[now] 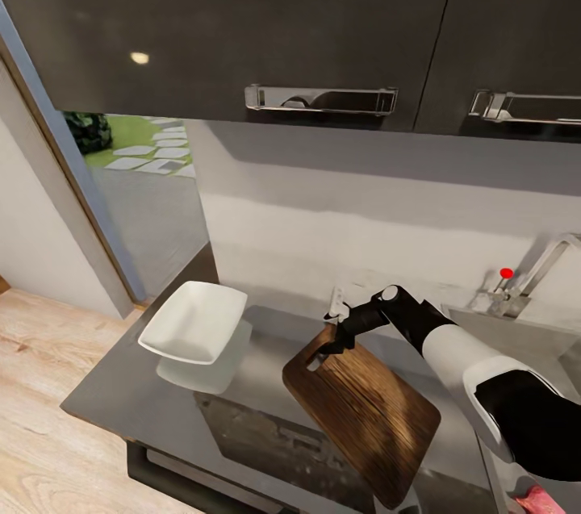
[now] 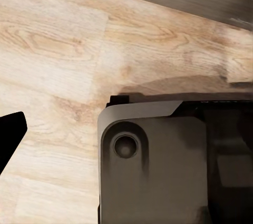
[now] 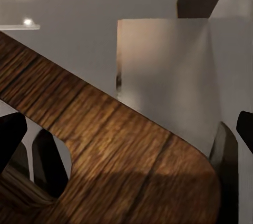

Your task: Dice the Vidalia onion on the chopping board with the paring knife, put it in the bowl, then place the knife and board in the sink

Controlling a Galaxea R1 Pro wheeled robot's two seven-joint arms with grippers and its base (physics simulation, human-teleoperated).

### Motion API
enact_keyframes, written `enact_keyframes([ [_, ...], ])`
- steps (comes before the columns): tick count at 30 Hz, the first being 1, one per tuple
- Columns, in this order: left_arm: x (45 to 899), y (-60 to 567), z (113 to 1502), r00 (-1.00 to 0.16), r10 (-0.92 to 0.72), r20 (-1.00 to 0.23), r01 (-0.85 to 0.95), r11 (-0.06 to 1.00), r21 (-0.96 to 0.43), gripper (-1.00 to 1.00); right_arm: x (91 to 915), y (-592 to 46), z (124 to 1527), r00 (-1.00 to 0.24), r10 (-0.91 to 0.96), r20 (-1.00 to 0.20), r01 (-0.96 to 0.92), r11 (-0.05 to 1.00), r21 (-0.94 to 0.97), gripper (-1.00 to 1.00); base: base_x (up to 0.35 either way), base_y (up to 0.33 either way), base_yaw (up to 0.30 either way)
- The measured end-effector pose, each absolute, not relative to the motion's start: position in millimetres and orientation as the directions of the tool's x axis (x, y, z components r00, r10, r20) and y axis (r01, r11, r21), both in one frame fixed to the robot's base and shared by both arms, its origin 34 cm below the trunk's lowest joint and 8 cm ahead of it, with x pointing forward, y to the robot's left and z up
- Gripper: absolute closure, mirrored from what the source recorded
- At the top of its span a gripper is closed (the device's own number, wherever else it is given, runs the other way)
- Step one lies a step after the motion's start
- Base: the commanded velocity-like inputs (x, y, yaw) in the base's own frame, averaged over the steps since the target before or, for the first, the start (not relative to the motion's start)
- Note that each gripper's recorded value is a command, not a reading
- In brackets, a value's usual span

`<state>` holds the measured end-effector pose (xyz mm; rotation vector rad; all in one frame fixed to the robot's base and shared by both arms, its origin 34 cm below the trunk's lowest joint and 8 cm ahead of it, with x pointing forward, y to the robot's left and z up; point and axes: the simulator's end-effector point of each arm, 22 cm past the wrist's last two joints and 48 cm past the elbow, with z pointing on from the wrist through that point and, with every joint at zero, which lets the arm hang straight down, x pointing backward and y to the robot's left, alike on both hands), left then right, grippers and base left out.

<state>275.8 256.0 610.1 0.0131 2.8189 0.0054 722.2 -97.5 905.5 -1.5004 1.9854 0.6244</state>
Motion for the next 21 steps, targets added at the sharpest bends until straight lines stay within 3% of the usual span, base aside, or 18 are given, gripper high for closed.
enact_keyframes([
  [21,275.6,256.3,610.1,-0.949,0.01,-0.317,0.008,1.0,0.006,-1.0,722.0,-95.5,905.5,-0.207,-0.701,-0.683,-0.966,0.259,0.027,-1.0,0.0,0.0,0.0],
])
